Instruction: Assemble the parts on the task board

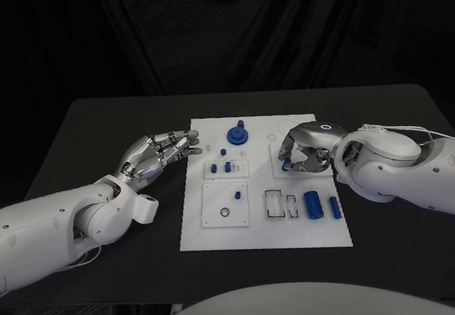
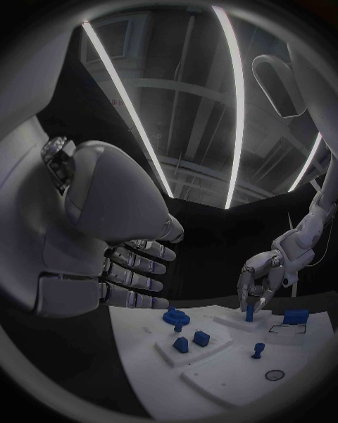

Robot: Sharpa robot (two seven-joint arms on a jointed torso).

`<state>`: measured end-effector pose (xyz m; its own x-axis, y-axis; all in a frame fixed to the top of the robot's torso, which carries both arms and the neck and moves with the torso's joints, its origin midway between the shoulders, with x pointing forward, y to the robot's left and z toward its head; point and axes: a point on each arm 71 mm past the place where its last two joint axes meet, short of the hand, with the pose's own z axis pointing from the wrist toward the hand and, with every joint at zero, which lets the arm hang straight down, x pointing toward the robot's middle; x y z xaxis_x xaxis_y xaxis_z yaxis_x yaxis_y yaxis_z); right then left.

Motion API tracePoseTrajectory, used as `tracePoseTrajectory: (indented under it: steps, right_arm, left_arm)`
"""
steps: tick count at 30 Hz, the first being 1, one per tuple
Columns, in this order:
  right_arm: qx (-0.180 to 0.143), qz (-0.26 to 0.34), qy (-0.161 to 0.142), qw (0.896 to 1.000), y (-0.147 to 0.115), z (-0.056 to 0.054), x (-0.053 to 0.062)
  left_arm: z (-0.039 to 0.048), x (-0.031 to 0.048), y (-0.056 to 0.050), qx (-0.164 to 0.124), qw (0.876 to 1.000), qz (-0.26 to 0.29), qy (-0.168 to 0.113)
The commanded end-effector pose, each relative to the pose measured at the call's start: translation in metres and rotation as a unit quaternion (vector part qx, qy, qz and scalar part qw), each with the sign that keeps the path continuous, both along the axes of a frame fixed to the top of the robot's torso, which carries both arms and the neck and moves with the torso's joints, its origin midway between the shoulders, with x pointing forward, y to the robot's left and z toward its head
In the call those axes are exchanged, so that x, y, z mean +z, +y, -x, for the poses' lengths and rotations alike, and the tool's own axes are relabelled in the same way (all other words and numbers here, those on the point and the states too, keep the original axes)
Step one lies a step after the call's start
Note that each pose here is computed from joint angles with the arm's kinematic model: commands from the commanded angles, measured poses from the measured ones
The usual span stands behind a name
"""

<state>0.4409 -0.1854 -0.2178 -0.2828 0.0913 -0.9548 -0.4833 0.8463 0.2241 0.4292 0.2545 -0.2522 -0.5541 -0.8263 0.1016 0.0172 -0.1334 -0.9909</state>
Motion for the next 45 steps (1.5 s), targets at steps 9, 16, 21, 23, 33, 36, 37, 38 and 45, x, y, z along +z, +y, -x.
tracePoseTrajectory:
  steps: [9,16,21,23,33,36,37,38,45]
  right_arm:
    - [0.004,0.001,-0.004,1.000,0.000,0.000,-0.001]
    - [0.005,-0.003,-0.006,1.000,0.000,0.002,0.001]
    - [0.005,-0.009,-0.009,1.000,0.000,0.006,0.004]
    - [0.006,-0.012,-0.012,1.000,0.001,0.007,0.008]
    - [0.024,-0.029,-0.049,0.998,0.009,0.010,0.044]
    - [0.039,-0.033,-0.060,0.997,0.016,0.016,0.053]
    - [0.045,-0.035,-0.062,0.996,0.019,0.018,0.055]
    - [0.052,-0.038,-0.064,0.996,0.023,0.020,0.057]
    - [0.110,-0.041,-0.069,0.991,0.056,0.036,0.060]
  left_arm:
    - [0.0031,0.0073,0.001,0.003,0.997,0.046,-0.055]
    - [0.0042,0.0060,0.001,0.004,0.998,0.046,-0.053]
    - [0.0046,0.0056,0.002,0.004,0.998,0.045,-0.052]
    - [0.0047,0.0055,0.002,0.005,0.998,0.045,-0.052]
    - [0.0049,0.0053,0.002,0.006,0.998,0.044,-0.051]
    - [0.0048,0.0052,0.002,0.006,0.998,0.043,-0.052]
    - [0.0048,0.0052,0.002,0.006,0.998,0.043,-0.052]
    - [0.0047,0.0051,0.002,0.006,0.998,0.043,-0.052]
    - [0.0037,0.0048,0.001,0.005,0.998,0.044,-0.052]
